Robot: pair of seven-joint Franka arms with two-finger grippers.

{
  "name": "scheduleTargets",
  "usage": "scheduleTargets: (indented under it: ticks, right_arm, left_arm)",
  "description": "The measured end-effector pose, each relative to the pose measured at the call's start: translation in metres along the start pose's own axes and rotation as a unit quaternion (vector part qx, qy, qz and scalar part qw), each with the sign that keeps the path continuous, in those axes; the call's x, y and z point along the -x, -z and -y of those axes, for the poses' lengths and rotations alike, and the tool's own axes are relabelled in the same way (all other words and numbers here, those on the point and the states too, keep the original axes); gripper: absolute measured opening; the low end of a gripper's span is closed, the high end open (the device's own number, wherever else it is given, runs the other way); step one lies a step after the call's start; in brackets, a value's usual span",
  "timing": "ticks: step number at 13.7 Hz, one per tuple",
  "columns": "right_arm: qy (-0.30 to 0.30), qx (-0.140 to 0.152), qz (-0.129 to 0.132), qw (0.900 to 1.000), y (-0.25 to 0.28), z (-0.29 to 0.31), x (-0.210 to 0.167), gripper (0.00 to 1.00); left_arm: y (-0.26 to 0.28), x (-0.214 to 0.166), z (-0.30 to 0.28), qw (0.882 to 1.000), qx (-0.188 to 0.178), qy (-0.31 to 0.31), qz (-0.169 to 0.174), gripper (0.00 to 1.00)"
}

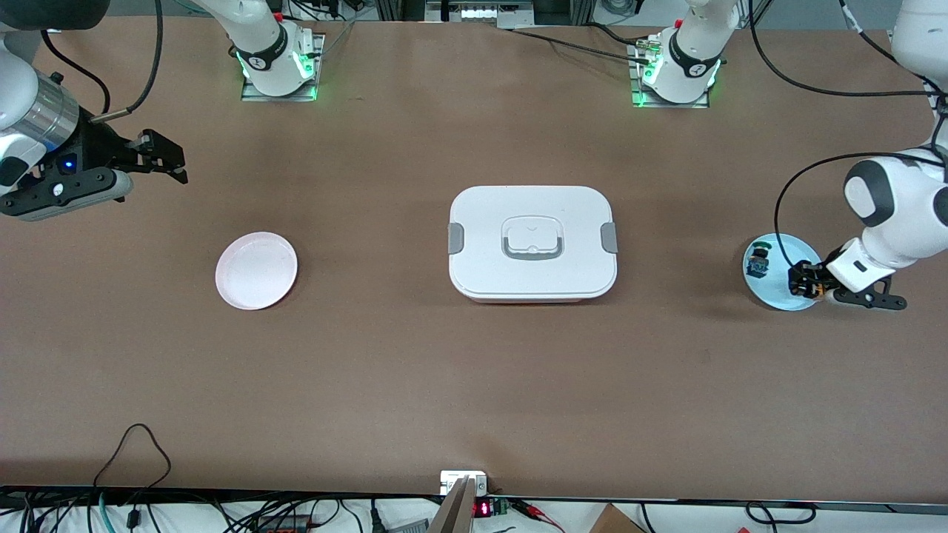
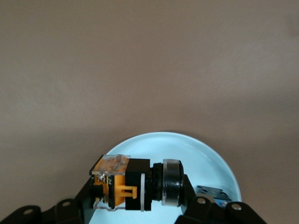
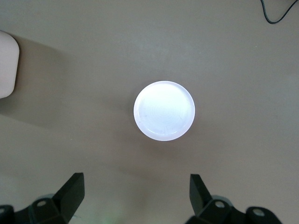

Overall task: Transfer orange switch to right arm and place
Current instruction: 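Close the left gripper on the orange switch and lift it, then carry the switch over the box with the left gripper while the right gripper approaches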

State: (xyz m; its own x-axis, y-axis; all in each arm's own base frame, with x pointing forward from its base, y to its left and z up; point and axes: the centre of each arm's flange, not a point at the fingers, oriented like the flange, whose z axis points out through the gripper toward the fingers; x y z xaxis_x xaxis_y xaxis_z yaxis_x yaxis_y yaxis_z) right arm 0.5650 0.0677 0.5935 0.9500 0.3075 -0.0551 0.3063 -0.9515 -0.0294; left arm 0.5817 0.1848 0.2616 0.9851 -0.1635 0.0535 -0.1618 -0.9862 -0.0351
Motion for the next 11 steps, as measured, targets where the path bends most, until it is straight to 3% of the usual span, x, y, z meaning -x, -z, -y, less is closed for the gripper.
scheduleTargets:
  ticks: [4,7,9,11]
  right_arm:
    - [-0.002,0.001,-0.002,1.000,0.000,-0.003,0.000,1.00]
    - [-0.008,0.002,-0.004,1.000,0.001,-0.009,0.001,1.00]
    - [-0.011,0.013,-0.002,1.000,0.001,-0.015,0.002,1.00]
    - [-0.014,0.026,-0.003,1.000,0.004,-0.021,0.003,1.00]
  left_arm:
    - [0.048,-0.026,-0.030,0.998,0.030,-0.034,0.053,0.72]
    - [0.086,-0.047,-0.099,0.983,0.115,-0.069,0.127,0.72]
    - [0.122,-0.060,-0.131,0.970,0.182,-0.092,0.129,0.72]
    - [0.137,-0.068,-0.153,0.950,0.265,-0.138,0.095,0.72]
